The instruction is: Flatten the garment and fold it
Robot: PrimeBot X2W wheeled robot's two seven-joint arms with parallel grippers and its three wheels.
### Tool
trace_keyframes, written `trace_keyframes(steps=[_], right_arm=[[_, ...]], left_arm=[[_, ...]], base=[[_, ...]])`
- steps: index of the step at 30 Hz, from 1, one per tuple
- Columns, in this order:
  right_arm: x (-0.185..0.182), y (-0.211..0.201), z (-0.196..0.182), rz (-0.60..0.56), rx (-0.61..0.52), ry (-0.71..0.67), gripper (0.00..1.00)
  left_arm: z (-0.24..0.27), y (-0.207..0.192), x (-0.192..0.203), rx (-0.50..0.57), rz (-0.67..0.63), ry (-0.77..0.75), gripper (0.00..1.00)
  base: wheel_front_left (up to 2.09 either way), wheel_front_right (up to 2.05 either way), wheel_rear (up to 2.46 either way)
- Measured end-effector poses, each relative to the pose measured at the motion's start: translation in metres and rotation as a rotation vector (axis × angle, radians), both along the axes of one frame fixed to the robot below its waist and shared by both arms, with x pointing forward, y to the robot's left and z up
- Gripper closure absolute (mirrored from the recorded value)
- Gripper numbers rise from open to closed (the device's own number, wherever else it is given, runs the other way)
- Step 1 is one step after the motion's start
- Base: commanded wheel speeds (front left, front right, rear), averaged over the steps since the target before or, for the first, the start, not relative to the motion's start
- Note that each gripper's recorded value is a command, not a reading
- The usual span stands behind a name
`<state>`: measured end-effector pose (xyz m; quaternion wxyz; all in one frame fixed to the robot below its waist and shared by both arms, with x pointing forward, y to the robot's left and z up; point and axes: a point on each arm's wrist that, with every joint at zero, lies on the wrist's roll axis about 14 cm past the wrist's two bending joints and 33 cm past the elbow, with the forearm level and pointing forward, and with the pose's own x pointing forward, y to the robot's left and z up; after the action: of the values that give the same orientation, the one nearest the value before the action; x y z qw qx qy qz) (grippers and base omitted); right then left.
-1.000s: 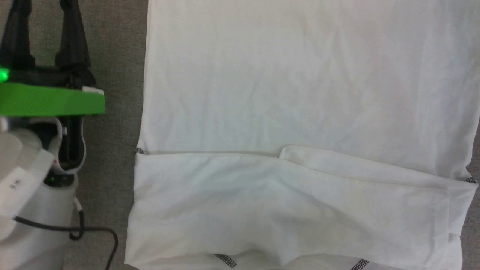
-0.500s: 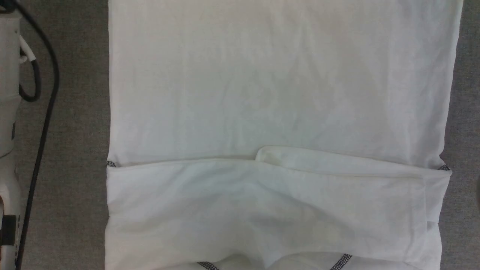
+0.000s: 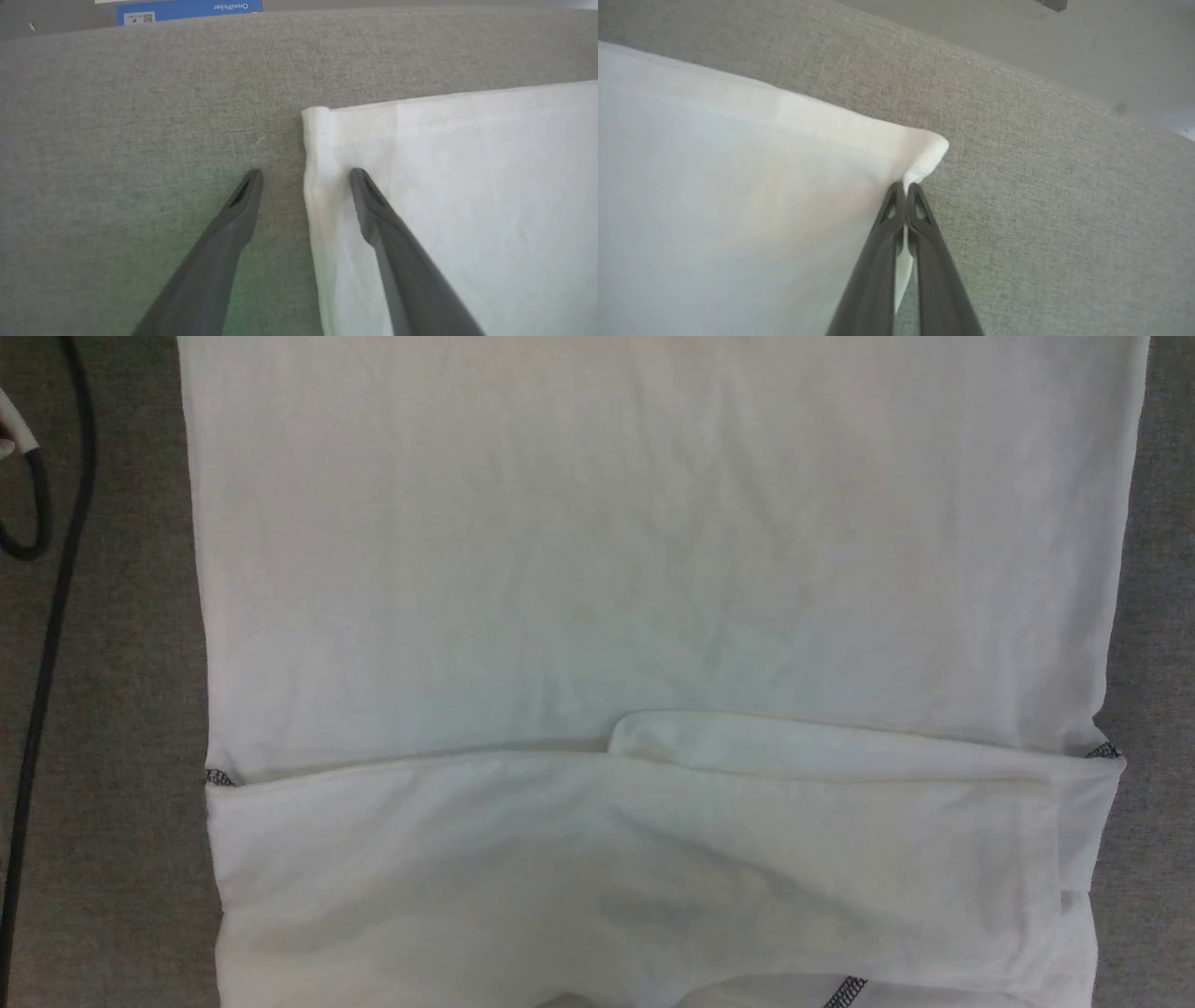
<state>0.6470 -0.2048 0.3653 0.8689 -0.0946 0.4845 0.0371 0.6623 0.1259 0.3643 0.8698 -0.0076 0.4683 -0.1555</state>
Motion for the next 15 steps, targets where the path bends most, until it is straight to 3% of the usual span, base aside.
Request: trace_keyframes(steps=[7, 15], right_arm=[[0.006, -0.002, 0.002, 0.001, 0.007, -0.038, 1.00], [0.027, -0.005, 0.043, -0.013, 0.026, -0.205, 1.00]], left_arm=[[0.006, -0.005, 0.009, -0.055, 0.001, -0.083, 1.00], [0.059, 0.007, 0.039, -0.075, 0.031, -0.388, 1.00]], base=[[0.00, 0.00, 0.00], [0.00, 0.00, 0.00]])
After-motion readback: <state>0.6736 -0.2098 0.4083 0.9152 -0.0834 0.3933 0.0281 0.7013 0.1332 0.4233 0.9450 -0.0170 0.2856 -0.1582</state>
